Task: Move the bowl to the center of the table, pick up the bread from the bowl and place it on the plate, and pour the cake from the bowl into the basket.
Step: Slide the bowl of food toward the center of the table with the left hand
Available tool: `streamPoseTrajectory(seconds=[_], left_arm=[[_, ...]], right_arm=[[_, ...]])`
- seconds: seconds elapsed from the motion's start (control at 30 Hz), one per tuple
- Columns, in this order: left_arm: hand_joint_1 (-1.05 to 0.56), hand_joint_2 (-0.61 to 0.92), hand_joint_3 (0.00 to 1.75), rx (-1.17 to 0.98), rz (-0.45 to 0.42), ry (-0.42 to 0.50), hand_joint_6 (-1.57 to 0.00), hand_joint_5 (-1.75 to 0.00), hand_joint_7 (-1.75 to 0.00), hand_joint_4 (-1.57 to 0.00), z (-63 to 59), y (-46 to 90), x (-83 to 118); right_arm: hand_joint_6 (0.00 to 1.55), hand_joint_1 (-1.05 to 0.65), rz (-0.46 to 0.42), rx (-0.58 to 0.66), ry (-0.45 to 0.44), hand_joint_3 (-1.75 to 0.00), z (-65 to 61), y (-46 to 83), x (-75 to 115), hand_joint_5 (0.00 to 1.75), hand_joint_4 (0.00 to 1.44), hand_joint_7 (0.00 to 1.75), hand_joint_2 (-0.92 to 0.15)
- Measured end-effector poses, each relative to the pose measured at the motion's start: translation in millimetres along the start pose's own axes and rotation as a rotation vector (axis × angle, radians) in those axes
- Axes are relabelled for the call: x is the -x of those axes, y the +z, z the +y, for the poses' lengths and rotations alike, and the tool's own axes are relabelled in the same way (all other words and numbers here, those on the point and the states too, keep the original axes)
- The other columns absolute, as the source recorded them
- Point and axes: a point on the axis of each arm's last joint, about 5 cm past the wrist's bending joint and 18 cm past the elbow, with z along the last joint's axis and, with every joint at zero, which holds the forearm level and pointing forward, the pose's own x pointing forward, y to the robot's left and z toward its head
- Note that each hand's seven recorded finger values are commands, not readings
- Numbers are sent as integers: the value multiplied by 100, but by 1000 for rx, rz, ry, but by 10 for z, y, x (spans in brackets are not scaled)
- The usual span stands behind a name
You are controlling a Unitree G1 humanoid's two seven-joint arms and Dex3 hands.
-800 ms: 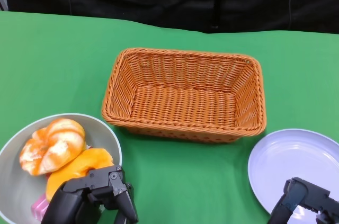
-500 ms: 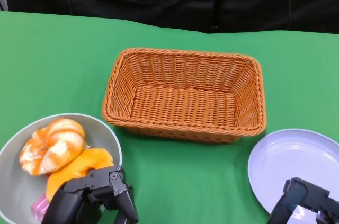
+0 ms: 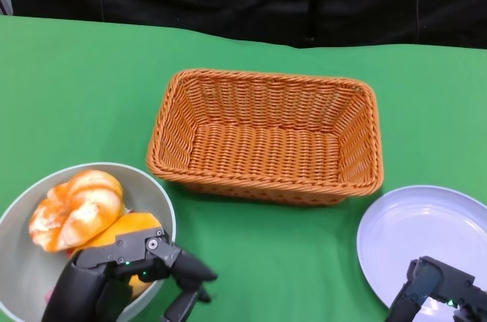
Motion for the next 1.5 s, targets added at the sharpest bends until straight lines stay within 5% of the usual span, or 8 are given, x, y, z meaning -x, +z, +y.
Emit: streamPoseTrajectory(seconds=[0.2, 0.5, 0.57, 0.63, 0.7, 0.8, 1.3, 1.5], left_arm=[[-57, 92, 40, -175, -87, 6, -52, -65, -2, -58, 208, 103, -78], [-57, 92, 40, -180, -90, 5, -52, -64, -1, -57, 212, 105, -85], [-65, 92, 45, -209, -95, -1, -35, -59, -1, -35, 242, 101, -89], [-71, 92, 53, -392, -55, -6, -24, -59, 0, -7, 539, 121, -98], [-72, 92, 54, -572, -23, 51, -22, -58, 0, -1, 896, 218, -130], [-70, 92, 55, -645, -72, 95, -22, -51, 0, 0, 1025, 291, -178], [-68, 92, 52, -694, 127, 196, -16, -13, -1, 0, 1207, 179, -110], [-63, 92, 50, -743, 388, 219, -13, -18, -1, -5, 1356, 149, -86]], right_arm=[[85, 5, 0, -2, -2, -168, 3, 1, -1, 173, 89, 146, -20], [85, 5, 0, -2, -1, -167, 2, 0, -2, 173, 89, 146, -21], [85, 5, 0, -3, -1, -168, 3, 0, -1, 173, 90, 146, -20], [86, 5, -4, -4, 1, -168, 7, 1, -9, 173, 91, 146, -19], [86, 4, -2, -3, 1, -167, 12, 2, -6, 173, 91, 146, -20], [86, 5, -2, 2, 4, -167, 15, 2, -4, 173, 90, 145, -20], [85, 6, -6, -2, 6, -169, 19, 1, -17, 173, 90, 146, -20], [85, 3, 3, -2, 8, -165, 26, -3, -19, 172, 90, 145, -20]])
